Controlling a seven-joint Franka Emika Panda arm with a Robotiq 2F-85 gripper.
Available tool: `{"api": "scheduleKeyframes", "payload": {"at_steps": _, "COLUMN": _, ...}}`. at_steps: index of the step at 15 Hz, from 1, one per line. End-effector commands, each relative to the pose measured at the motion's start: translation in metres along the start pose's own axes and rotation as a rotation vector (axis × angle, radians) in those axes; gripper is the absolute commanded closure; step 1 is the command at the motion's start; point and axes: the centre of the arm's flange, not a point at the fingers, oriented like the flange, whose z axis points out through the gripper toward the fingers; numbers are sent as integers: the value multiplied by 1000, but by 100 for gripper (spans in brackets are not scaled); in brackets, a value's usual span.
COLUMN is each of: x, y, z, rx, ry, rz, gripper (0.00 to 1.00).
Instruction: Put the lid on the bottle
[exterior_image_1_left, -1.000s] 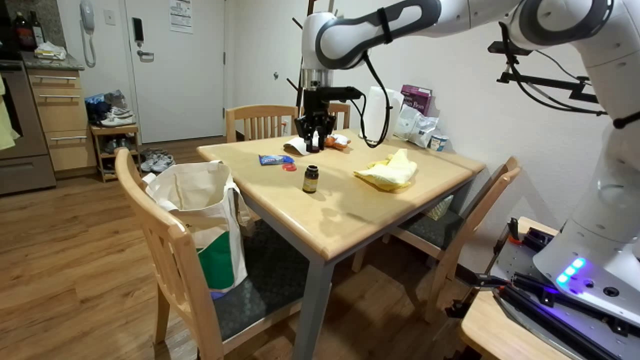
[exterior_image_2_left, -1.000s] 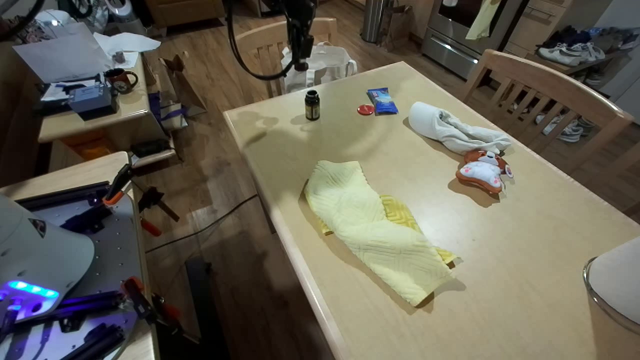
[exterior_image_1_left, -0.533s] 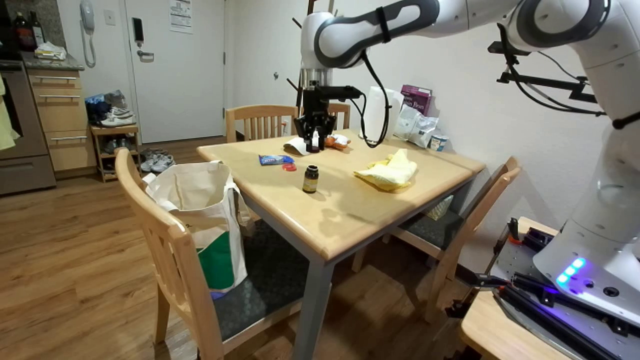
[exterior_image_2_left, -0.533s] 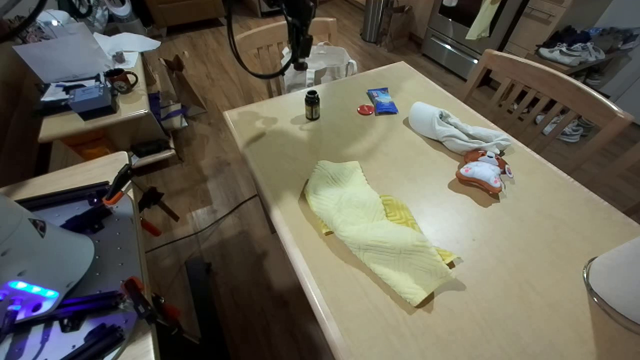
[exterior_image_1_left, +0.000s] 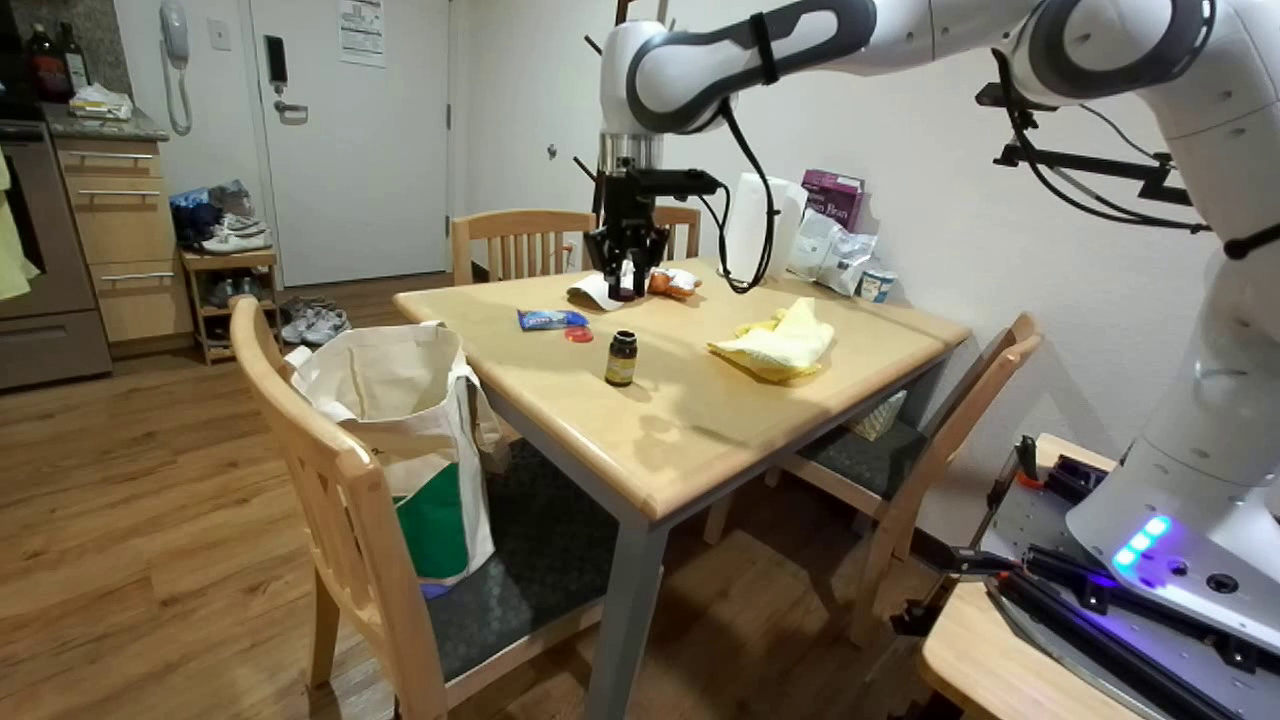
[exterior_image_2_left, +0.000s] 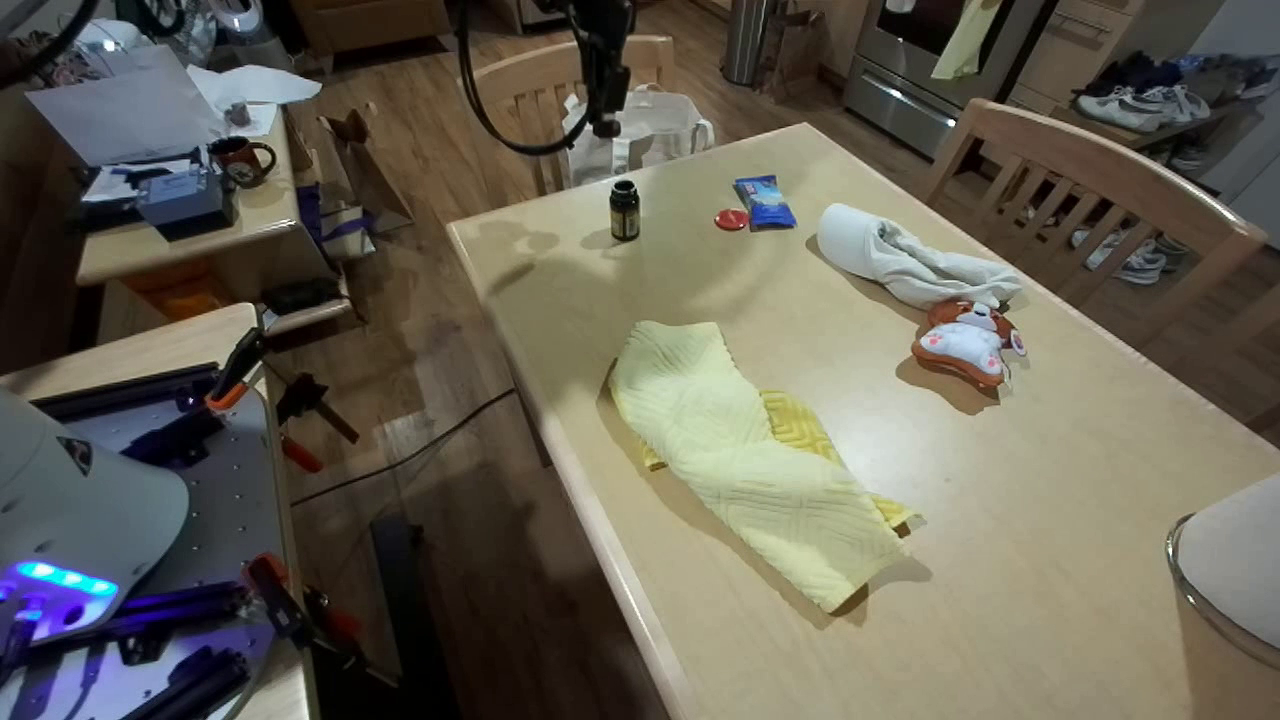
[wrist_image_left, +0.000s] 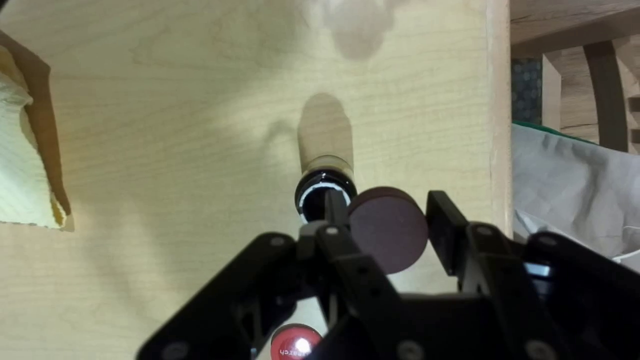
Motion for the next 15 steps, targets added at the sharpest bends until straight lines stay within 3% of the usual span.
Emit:
{"api": "scheduleKeyframes", "payload": {"at_steps": 1, "x": 0, "y": 0, "z": 0, "rx": 0, "ry": 0, "rz": -1, "gripper": 57}}
{"api": "scheduleKeyframes", "payload": {"at_steps": 4, "x": 0, "y": -1, "z": 0, "rx": -1, "ry": 0, "rz": -2, "gripper": 57}}
{"api": "scheduleKeyframes", "payload": {"at_steps": 5, "x": 0, "y": -1, "z": 0, "rx": -1, "ry": 0, "rz": -2, "gripper": 82}}
{"api": "scheduleKeyframes", "payload": {"at_steps": 15, "x": 12, "y": 24, "z": 33, "rx": 3, "ry": -39, "rz": 44, "gripper": 82}}
